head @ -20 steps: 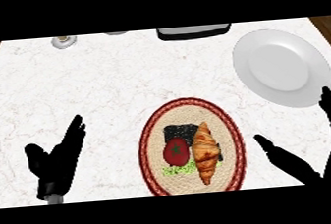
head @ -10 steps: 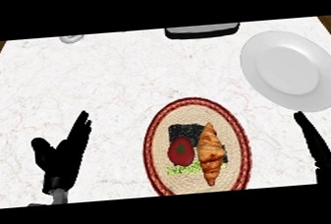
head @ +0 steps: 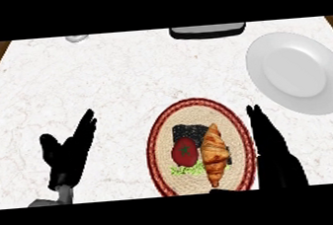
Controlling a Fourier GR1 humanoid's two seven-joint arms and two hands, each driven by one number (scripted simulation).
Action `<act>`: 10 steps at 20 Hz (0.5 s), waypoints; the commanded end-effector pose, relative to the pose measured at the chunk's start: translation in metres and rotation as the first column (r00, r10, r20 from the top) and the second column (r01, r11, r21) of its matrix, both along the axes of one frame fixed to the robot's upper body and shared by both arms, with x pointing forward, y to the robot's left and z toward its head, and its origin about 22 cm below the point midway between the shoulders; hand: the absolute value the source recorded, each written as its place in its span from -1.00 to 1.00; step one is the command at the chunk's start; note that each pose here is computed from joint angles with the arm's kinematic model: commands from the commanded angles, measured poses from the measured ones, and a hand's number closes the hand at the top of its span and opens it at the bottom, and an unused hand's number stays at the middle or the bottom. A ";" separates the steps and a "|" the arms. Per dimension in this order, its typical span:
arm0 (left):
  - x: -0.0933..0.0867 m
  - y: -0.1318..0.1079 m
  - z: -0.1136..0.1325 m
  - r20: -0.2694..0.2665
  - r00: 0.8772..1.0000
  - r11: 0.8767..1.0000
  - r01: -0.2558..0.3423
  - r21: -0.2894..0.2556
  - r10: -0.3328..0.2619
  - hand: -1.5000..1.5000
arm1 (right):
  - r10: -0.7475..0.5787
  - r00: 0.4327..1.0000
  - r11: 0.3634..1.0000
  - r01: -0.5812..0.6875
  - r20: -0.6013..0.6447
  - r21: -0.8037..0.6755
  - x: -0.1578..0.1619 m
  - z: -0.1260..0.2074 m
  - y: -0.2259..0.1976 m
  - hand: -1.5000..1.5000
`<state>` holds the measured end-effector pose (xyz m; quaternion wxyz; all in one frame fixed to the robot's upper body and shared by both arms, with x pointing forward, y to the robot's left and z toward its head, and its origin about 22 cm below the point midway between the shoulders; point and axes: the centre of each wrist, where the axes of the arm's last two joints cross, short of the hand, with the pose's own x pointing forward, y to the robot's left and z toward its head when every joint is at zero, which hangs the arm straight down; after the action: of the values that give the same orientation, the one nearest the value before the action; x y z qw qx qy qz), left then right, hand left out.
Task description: Pick the tomato from the placemat and place it in the plate
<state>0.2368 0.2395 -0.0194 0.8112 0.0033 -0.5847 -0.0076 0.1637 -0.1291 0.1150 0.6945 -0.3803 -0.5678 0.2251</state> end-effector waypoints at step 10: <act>0.004 0.003 -0.009 -0.052 0.998 1.000 0.018 -0.011 -0.019 0.00 | -0.033 0.972 0.999 0.037 -0.234 0.010 0.024 -0.031 0.070 -1.00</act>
<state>0.2374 0.2403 -0.0205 0.8099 0.0016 -0.5865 -0.0089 0.1855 -0.0756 0.0911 0.7178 -0.3627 -0.5260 0.2766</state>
